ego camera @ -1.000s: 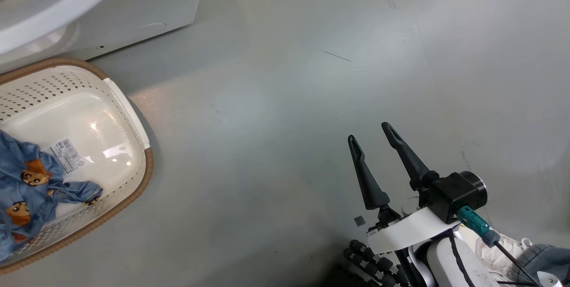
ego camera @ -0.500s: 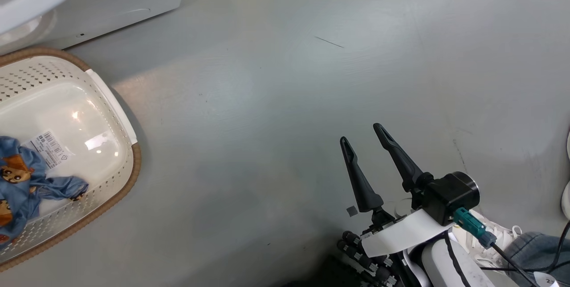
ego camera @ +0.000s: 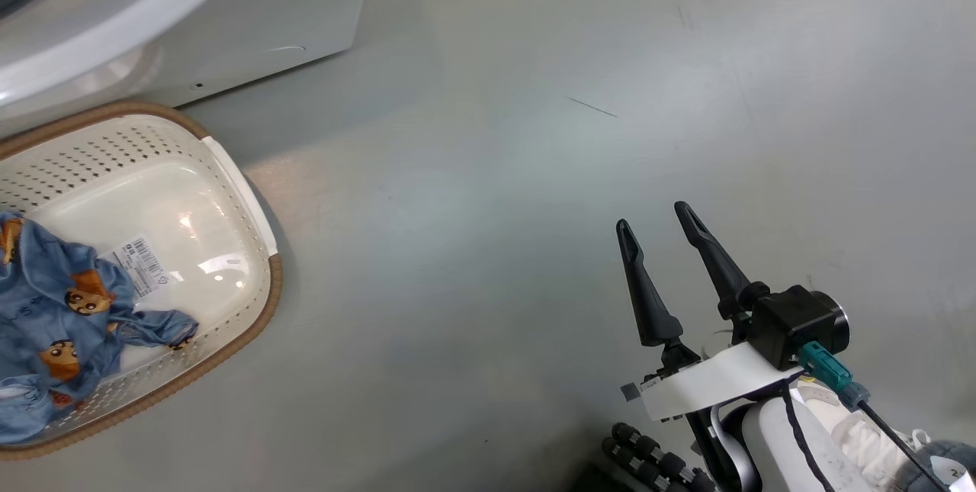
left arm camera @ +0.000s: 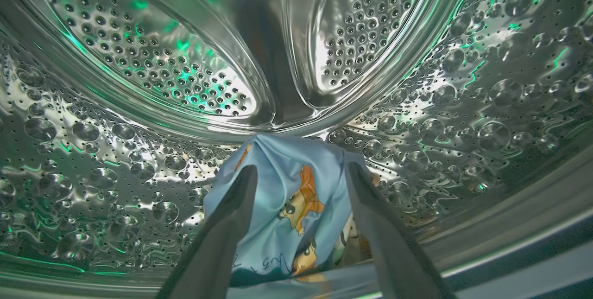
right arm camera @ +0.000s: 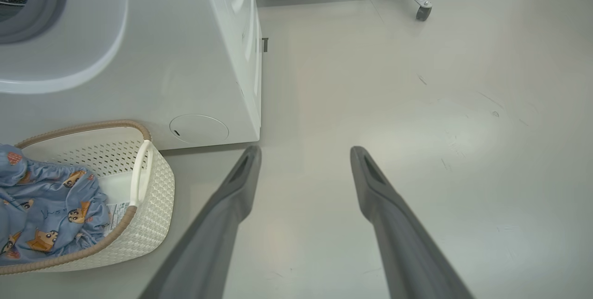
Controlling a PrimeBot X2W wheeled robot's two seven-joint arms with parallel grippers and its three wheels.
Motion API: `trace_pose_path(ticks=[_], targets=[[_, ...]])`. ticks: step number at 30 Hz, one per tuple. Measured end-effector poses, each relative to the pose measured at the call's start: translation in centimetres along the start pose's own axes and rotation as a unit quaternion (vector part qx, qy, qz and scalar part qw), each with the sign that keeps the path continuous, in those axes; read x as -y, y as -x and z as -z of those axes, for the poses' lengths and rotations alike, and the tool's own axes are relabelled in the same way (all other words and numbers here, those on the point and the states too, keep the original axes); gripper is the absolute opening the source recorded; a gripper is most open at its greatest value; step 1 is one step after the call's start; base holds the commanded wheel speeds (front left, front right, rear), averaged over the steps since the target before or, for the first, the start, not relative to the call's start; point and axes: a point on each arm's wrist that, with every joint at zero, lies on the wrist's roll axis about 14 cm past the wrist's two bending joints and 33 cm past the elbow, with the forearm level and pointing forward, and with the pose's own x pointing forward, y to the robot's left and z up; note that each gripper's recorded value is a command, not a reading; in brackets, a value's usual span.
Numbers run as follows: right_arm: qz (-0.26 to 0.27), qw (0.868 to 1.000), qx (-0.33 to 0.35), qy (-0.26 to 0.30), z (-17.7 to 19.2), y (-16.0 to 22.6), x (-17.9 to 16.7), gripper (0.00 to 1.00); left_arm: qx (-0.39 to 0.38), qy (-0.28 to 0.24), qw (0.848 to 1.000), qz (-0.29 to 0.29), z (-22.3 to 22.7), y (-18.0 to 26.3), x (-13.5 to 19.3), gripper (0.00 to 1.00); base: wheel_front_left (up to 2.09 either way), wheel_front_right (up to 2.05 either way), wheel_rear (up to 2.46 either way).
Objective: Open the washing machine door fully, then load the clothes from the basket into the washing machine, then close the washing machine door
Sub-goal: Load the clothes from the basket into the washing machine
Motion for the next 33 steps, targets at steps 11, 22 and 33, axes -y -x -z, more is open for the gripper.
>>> trace_pose_path(ticks=[11, 22, 33], targets=[[-0.033, 0.998, 0.046, 0.016, -2.7, -1.0, -1.2, 1.00, 0.006, 0.078, 0.997, -0.018, -0.8, 4.9, 1.3, 1.00, 0.00, 0.00, 0.00], [-0.064, 0.993, 0.096, 0.023, -5.9, -1.2, -2.5, 1.00, 0.018, 0.114, 0.993, -0.002, -0.5, 11.8, 3.8, 1.00, 0.00, 0.00, 0.00], [-0.111, 0.985, 0.129, 0.035, -7.8, 0.4, -5.0, 1.00, -0.024, 0.135, 0.991, -0.003, 5.3, 22.3, 3.7, 1.00, 0.00, 0.00, 0.00]])
